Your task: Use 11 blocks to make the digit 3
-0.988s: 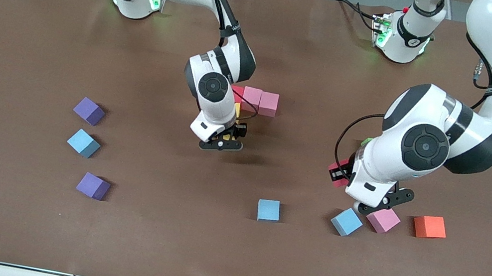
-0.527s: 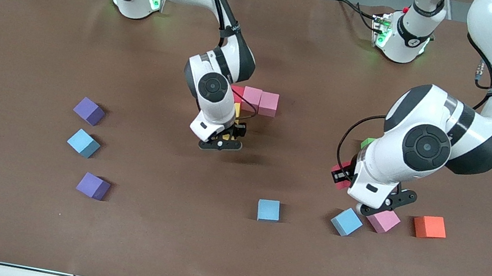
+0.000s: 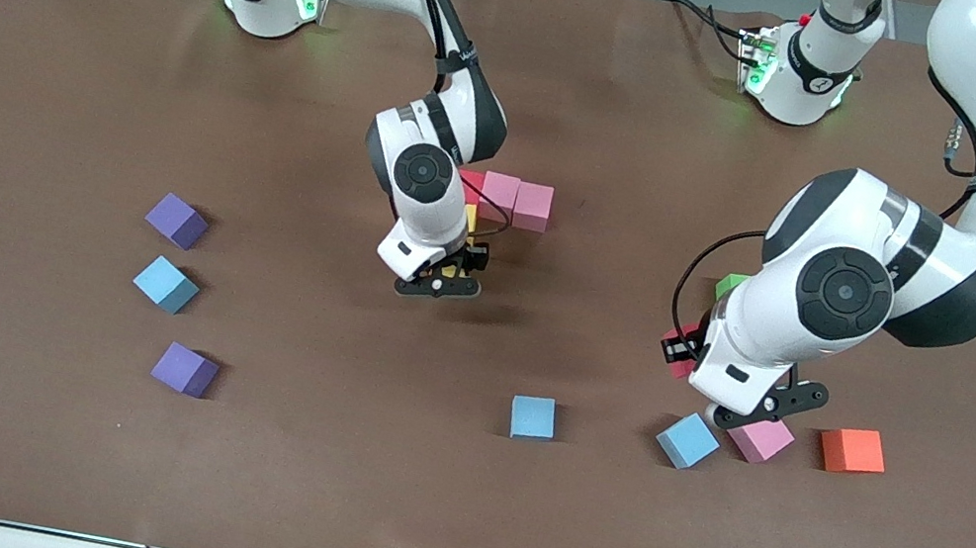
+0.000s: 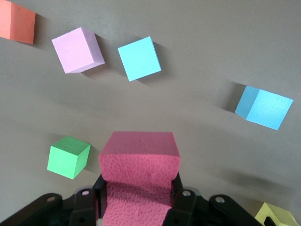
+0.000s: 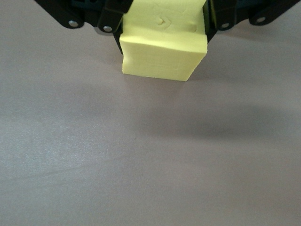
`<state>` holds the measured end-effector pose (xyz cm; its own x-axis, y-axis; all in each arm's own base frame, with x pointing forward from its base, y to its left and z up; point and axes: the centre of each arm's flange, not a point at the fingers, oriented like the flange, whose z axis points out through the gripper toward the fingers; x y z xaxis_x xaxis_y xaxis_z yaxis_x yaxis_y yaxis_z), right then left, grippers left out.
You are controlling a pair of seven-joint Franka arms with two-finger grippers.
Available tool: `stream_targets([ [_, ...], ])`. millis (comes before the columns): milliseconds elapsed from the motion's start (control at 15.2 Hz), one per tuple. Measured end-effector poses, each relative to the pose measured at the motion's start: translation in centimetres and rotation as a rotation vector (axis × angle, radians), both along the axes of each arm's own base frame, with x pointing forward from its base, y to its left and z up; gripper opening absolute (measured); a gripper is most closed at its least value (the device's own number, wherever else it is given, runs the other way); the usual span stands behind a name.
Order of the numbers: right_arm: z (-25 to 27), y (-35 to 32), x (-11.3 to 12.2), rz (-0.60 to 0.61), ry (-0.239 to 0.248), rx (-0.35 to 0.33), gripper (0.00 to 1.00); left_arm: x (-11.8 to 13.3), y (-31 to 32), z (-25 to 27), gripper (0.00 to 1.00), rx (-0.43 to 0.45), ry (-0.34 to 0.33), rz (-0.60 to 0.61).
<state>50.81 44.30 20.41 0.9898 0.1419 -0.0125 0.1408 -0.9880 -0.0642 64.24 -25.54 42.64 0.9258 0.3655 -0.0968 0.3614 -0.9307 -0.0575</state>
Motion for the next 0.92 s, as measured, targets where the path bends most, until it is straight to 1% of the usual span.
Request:
stream_targets([
  [329, 0.0, 0.0, -0.1, 0.001, 0.007, -0.003, 0.59, -0.1, -0.5, -1.3, 0.53, 0.005, 0.017, -0.032],
  [527, 0.0, 0.0, -0.1, 0.001, 0.008, -0.004, 0.59, 0.3, 0.3, -1.3, 0.53, 0.030, 0.001, -0.066],
  [725, 0.0, 0.0, -0.2, 0.002, 0.011, -0.005, 0.59, 1.0, 0.0, -1.3, 0.53, 0.008, -0.049, -0.067],
  [922, 0.0, 0.1, -0.4, 0.005, 0.019, -0.009, 0.59, 1.4, -0.1, -2.2, 0.53, 0.002, -0.055, -0.072],
])
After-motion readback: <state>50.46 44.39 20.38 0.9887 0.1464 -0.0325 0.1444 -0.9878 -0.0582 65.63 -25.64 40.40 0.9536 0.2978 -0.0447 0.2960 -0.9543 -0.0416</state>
